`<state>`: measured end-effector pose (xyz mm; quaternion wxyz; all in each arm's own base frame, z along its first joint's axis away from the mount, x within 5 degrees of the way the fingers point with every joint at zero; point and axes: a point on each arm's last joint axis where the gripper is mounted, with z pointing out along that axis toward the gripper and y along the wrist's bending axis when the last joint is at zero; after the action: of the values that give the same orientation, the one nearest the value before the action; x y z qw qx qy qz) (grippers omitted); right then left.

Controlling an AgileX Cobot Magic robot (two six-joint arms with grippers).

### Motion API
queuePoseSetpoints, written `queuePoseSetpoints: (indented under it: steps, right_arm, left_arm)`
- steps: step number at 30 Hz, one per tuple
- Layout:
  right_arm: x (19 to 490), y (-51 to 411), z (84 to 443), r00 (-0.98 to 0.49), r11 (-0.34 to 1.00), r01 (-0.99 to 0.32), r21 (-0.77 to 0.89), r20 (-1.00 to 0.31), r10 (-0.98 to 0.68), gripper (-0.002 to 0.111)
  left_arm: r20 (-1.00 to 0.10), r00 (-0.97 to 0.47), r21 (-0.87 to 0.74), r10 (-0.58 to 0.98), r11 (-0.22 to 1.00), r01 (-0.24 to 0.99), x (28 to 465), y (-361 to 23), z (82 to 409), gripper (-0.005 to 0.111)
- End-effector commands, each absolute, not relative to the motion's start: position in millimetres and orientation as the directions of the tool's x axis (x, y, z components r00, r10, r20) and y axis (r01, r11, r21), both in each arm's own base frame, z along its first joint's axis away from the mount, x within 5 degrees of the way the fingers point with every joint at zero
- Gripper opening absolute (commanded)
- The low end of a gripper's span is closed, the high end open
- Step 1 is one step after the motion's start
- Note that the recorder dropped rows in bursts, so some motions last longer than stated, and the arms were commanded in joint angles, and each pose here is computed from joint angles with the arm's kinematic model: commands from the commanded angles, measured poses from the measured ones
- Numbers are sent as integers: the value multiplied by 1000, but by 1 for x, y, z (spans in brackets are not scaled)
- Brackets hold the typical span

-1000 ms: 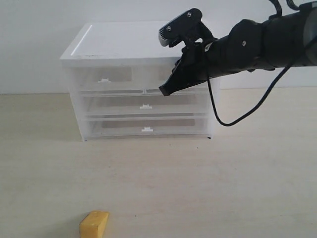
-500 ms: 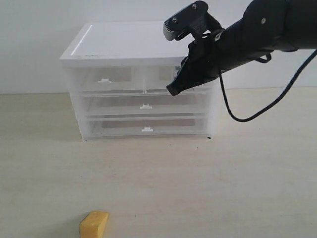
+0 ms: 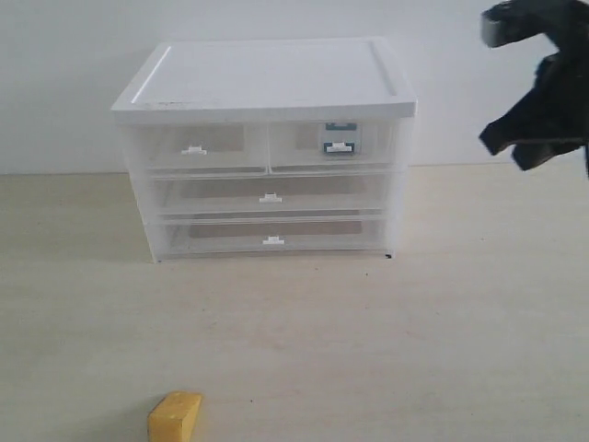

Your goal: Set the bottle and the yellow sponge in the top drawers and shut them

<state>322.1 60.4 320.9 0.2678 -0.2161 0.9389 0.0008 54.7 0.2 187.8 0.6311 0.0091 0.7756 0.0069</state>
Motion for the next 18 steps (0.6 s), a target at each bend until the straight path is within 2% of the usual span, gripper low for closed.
queuePoseSetpoints:
  steps: [1, 5, 10, 18]
  right_arm:
    - [304, 27, 349, -770, 960, -257, -114, -575, -275, 0]
    - [280, 11, 366, -666, 982, -144, -122, -723, -187, 0]
    - [246, 4, 362, -490, 991, -59, -118, -862, -131, 0]
    - [193, 4, 344, -275, 999, -22, -35, -961, -39, 0]
  left_arm:
    - [-979, -203, 26, 26, 1000, 4, 55, 0, 187, 4]
    - [-979, -203, 26, 26, 1000, 4, 55, 0, 187, 4]
    - [-979, -203, 26, 26, 1000, 4, 55, 0, 187, 4]
    - [-979, -203, 26, 26, 1000, 4, 55, 0, 187, 4]
